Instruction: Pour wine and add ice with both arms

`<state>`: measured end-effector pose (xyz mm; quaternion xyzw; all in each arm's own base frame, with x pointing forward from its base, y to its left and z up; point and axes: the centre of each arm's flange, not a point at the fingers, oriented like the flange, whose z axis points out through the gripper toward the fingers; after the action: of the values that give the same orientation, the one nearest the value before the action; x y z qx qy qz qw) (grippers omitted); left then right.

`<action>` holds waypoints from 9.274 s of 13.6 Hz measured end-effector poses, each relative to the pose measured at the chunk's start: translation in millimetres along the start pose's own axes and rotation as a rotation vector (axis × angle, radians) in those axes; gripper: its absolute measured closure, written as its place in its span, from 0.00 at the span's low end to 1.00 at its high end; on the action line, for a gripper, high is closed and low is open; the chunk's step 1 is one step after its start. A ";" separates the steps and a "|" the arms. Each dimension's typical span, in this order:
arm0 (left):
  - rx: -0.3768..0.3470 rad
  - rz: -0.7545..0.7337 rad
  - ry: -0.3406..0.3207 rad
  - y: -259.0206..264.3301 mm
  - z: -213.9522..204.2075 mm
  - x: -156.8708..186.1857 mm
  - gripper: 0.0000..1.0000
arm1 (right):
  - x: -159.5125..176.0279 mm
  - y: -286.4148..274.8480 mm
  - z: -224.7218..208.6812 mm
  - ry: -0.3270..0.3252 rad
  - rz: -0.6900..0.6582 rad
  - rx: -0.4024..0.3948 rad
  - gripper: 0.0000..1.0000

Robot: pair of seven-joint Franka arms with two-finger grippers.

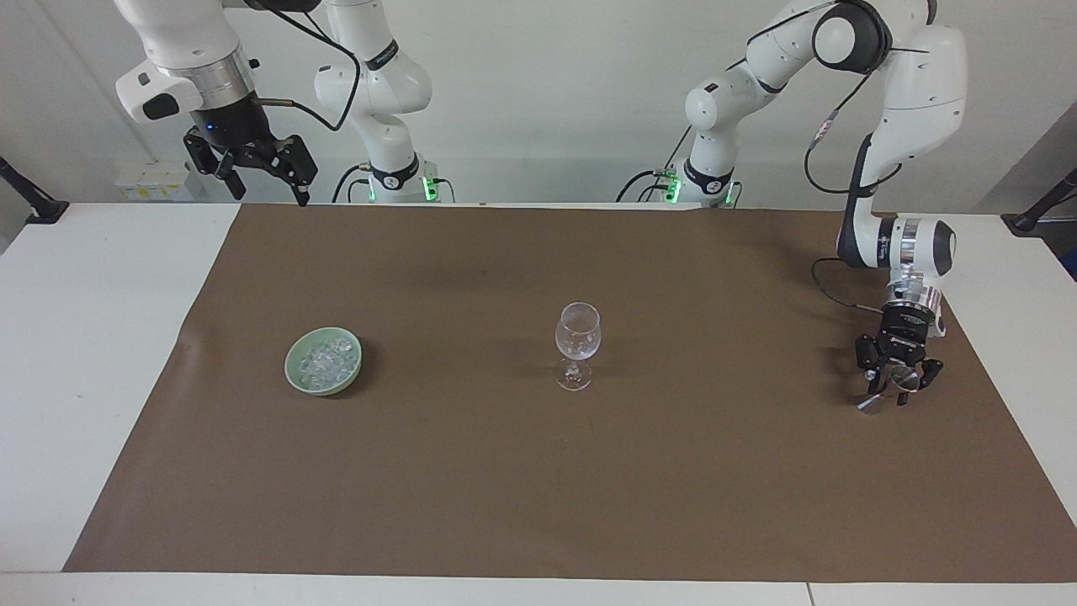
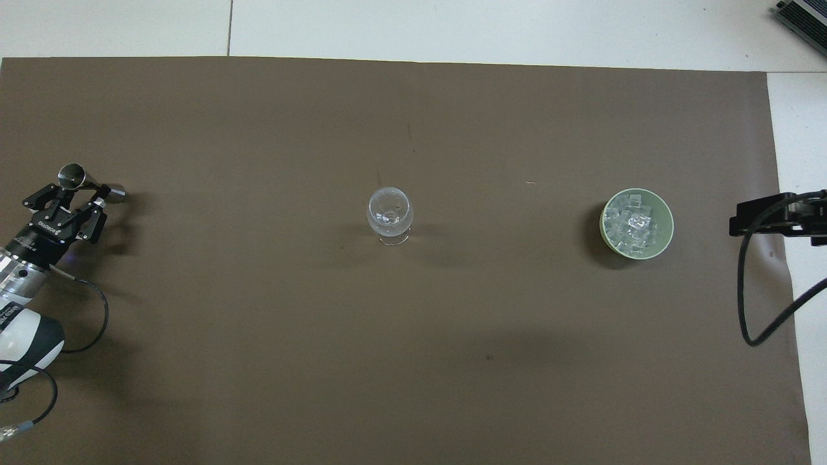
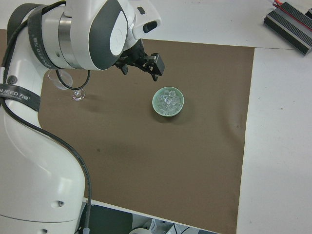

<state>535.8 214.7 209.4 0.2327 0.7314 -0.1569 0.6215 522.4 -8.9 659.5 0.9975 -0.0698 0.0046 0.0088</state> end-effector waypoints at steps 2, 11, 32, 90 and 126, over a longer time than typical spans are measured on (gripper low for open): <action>0.000 -0.003 0.001 -0.8 -0.2 1.2 0.54 | 0.0 0.0 0.0 0.000 0.000 0.000 0.00; 0.000 -0.008 0.003 -2.3 -0.5 3.7 0.64 | 0.0 0.0 0.0 0.000 0.000 0.000 0.00; 0.003 -0.011 -0.005 -7.2 7.6 1.3 0.79 | 0.0 0.0 0.0 0.000 0.000 0.000 0.00; 0.229 0.336 0.196 -350.8 182.2 -224.8 0.79 | 0.0 0.0 0.0 0.000 0.000 0.000 0.00; 0.260 0.878 0.279 -410.9 180.0 -262.5 0.79 | 0.0 0.0 0.0 0.000 0.000 0.000 0.00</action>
<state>497.6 -263.1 410.6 0.6141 0.6148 0.0631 0.4908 522.4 -8.9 659.5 0.9975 -0.0698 0.0046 0.0088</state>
